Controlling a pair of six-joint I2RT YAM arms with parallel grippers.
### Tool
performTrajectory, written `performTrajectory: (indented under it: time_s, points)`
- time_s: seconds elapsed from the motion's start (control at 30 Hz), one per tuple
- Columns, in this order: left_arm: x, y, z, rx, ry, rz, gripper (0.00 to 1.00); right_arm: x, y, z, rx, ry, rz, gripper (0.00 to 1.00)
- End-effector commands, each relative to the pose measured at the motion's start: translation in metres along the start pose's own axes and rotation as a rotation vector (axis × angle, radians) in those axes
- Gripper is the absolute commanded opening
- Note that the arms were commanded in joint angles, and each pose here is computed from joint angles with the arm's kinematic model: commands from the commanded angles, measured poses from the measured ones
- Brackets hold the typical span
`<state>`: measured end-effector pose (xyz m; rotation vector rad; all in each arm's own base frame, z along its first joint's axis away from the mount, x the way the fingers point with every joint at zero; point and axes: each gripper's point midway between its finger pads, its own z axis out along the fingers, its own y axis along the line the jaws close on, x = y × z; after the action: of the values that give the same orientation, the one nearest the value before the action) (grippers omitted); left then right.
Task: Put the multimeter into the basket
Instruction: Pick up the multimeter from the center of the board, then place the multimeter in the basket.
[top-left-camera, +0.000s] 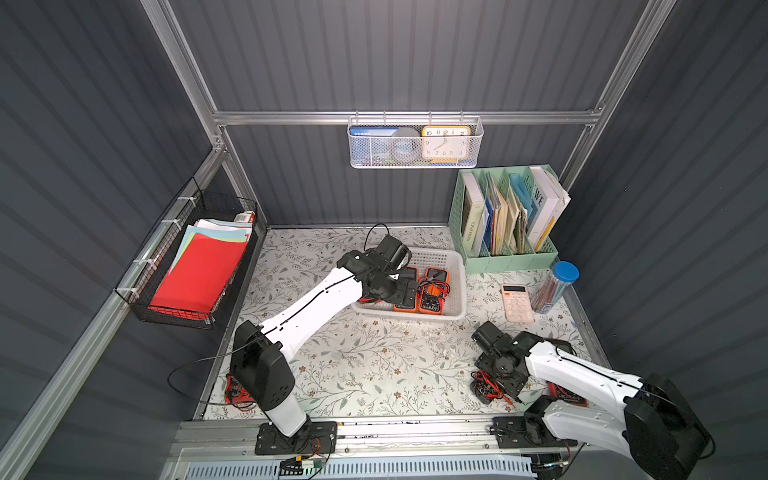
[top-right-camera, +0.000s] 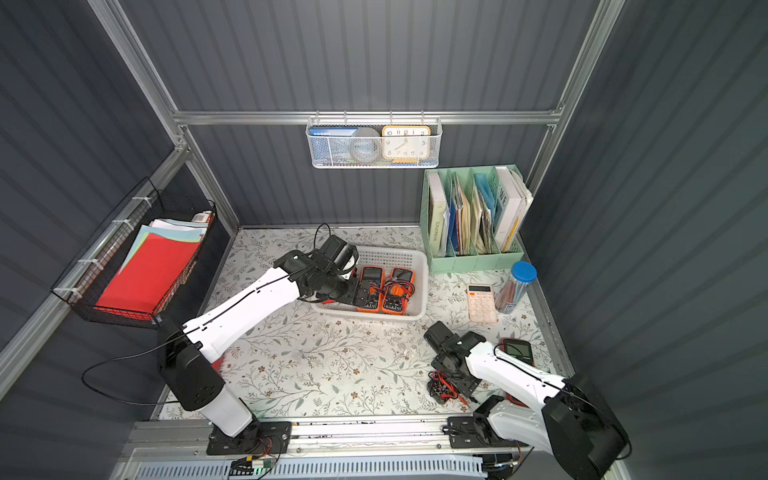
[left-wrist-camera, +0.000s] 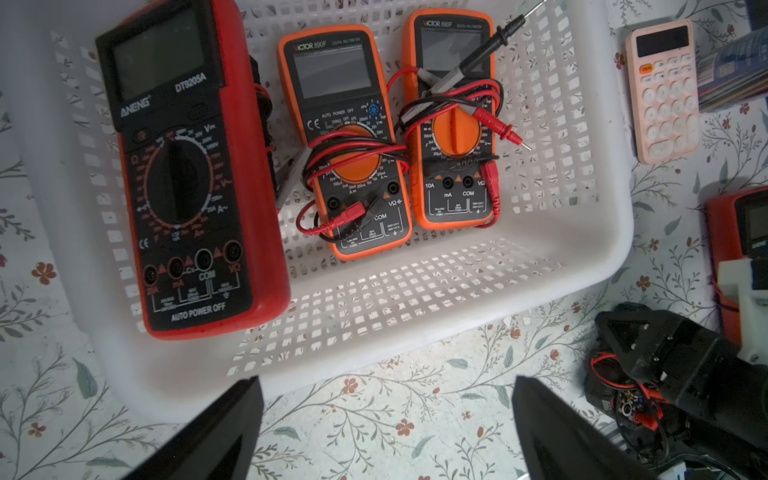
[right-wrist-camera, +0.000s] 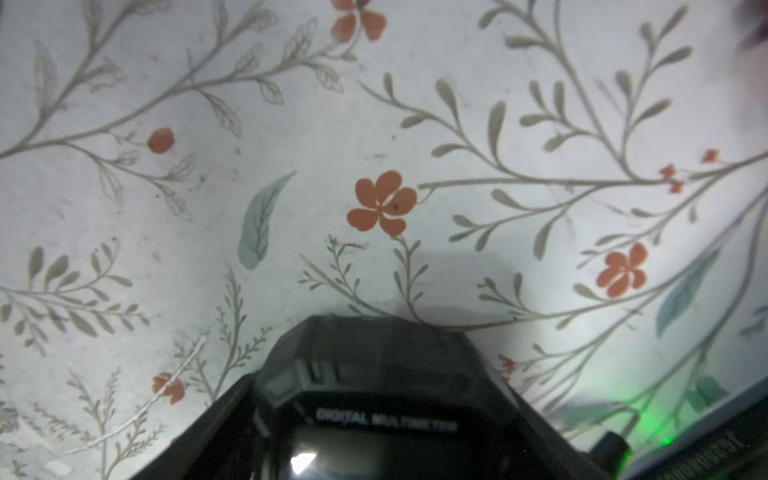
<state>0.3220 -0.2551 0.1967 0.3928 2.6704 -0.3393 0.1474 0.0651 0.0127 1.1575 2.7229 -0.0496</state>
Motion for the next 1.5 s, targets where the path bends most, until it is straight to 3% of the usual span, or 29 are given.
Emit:
performTrajectory:
  time_s: [0.0,0.3,0.87,1.07,1.2,1.47]
  points:
    - [0.0,0.0,-0.015,-0.001,-0.026,-0.013,0.99,0.003,0.005,-0.002,-0.044,0.021,0.005,0.75]
    - [0.003,0.003,-0.016,-0.013,-0.02,-0.015,0.99,-0.006,0.031,-0.038,-0.192,-0.007,-0.065,0.55]
    - [0.012,0.03,-0.02,-0.112,0.0,-0.048,0.99,-0.043,0.147,-0.159,-0.445,-0.114,-0.356,0.54]
    - [0.003,0.071,-0.022,-0.126,0.002,-0.169,0.99,-0.061,0.2,-0.18,-0.483,-0.184,-0.441,0.54]
    - [0.0,0.09,-0.027,-0.169,0.012,-0.188,0.99,-0.071,0.239,-0.194,-0.5,-0.226,-0.514,0.55]
    - [-0.003,0.11,-0.033,-0.214,0.006,-0.215,0.99,-0.074,0.305,-0.183,-0.49,-0.222,-0.671,0.55]
